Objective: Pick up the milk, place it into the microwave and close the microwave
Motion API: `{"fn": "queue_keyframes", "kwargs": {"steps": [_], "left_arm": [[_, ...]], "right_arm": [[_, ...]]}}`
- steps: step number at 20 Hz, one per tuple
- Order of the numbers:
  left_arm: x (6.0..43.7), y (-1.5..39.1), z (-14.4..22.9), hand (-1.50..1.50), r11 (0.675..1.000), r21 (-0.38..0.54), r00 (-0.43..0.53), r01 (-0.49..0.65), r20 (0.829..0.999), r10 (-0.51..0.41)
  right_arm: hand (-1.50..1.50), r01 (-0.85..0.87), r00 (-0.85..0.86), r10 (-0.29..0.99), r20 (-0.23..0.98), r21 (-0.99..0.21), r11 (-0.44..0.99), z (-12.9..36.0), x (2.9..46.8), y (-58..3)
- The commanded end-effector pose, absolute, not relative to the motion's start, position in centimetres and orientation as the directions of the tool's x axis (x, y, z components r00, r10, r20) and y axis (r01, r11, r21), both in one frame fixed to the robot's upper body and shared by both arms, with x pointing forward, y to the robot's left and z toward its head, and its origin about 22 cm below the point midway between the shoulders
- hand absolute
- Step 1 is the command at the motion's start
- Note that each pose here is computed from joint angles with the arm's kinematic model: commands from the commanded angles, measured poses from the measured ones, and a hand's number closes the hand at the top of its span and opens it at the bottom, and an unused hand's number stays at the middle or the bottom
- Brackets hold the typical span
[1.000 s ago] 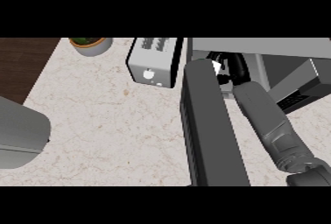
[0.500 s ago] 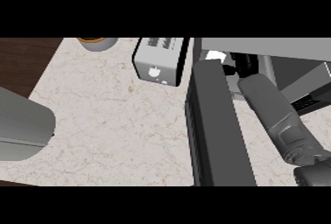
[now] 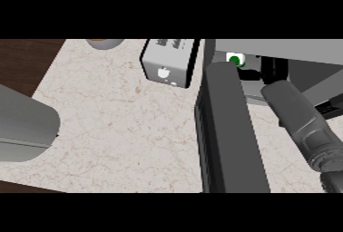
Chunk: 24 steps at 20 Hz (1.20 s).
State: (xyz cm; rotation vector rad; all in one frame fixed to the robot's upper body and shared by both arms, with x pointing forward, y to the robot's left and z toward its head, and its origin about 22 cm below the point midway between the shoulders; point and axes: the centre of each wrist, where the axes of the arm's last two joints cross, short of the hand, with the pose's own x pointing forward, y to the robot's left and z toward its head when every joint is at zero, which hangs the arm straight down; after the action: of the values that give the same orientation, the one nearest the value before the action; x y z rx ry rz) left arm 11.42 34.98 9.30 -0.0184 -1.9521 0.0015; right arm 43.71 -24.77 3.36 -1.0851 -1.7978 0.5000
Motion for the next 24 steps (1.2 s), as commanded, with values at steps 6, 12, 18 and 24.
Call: {"fn": "queue_keyframes", "kwargs": {"steps": [6, 12, 18, 24], "left_arm": [[12.8, 34.9, 9.2, -1.50, 1.000, 0.025, -0.370, 0.008, 0.929, -0.020], [13.3, 34.1, 8.5, -1.50, 0.995, 0.038, -0.338, 0.097, 0.941, -0.003], [14.2, 33.6, 8.5, -1.50, 0.984, 0.044, -0.337, 0.171, 0.941, 0.017], [14.6, 32.9, 7.4, -1.50, 0.968, 0.044, -0.318, 0.247, 0.947, 0.038]], "right_arm": [[-1.50, 0.428, -0.248, 0.857, 0.453, -0.742, 0.516, 3.7, 44.0, -23.8], [-1.50, 0.354, -0.336, 0.797, 0.502, -0.717, 0.601, 4.1, 44.3, -22.1], [-1.50, 0.264, -0.381, 0.696, 0.609, -0.650, 0.713, 3.7, 44.1, -22.2], [-1.50, 0.169, -0.410, 0.539, 0.736, -0.520, 0.838, 3.5, 43.9, -23.1]]}}
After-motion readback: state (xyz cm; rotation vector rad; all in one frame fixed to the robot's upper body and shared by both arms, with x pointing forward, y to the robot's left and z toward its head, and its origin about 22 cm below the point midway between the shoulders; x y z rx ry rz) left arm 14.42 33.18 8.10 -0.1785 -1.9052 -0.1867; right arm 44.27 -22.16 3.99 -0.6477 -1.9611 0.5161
